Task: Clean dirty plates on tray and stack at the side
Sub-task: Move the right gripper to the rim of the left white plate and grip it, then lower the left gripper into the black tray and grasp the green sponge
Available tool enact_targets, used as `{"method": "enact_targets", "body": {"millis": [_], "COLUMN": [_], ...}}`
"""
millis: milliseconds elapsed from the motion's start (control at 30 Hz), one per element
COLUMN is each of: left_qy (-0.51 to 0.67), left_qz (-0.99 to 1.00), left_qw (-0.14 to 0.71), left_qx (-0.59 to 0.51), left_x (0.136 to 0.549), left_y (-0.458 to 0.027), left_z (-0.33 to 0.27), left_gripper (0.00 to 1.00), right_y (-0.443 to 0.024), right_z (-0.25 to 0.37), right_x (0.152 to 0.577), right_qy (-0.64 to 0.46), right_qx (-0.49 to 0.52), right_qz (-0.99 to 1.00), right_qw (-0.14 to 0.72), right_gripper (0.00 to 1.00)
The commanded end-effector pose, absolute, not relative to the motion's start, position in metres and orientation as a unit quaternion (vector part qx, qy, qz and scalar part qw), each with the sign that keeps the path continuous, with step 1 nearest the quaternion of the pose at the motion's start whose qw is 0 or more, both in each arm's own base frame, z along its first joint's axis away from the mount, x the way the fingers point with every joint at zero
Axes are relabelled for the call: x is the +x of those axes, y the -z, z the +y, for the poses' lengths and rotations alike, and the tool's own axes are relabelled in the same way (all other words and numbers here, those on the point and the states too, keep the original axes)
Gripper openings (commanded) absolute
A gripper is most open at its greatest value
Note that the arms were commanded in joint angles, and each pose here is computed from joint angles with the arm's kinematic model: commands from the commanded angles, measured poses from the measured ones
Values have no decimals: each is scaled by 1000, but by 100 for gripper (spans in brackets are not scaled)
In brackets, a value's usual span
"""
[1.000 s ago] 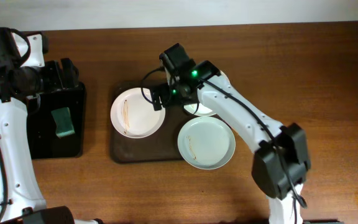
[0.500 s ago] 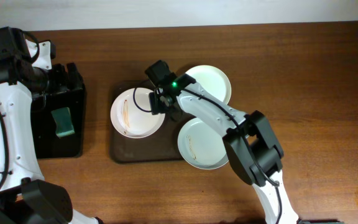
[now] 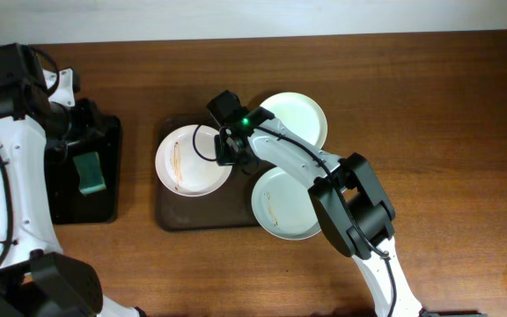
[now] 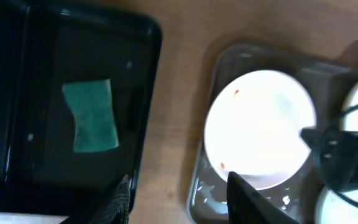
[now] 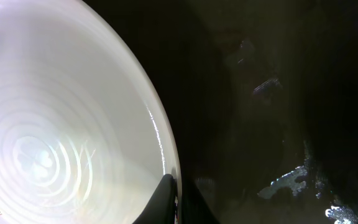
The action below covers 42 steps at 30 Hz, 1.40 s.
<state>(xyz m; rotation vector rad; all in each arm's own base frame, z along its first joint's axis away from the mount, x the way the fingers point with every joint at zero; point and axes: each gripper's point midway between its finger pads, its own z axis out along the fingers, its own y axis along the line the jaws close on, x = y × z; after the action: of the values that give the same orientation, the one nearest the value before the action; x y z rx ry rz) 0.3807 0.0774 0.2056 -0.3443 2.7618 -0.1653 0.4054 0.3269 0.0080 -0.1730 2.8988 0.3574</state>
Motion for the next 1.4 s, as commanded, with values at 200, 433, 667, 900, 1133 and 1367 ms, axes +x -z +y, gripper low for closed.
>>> {"method": "enact_targets", "body": {"millis": [200, 433, 667, 900, 1133, 1367], "left_qy": [-139, -118, -100, -74, -51, -48], "left_qz": [976, 977, 979, 979, 978, 978], "left_qw": [2, -46, -21, -13, -7, 11], "left_qx": [-170, -170, -175, -189, -201, -202], "left_x": [358, 360, 372, 374, 368, 375], "left_y": [-80, -24, -22, -20, 1, -30], "left_z": [155, 155, 153, 155, 154, 155], "left_gripper": [78, 36, 36, 35, 26, 1], "right_y": [7, 7, 7, 7, 7, 7], "right_z": [321, 321, 321, 321, 321, 321], "right_x": [399, 399, 399, 399, 399, 399], "right_qy": [-103, -103, -103, -103, -102, -102], "right_qx": [-65, -65, -65, -65, -67, -67], "right_qz": [988, 988, 988, 988, 988, 988], "right_qw": [92, 93, 93, 93, 93, 93], "right_gripper": [10, 4, 4, 4, 4, 4]}}
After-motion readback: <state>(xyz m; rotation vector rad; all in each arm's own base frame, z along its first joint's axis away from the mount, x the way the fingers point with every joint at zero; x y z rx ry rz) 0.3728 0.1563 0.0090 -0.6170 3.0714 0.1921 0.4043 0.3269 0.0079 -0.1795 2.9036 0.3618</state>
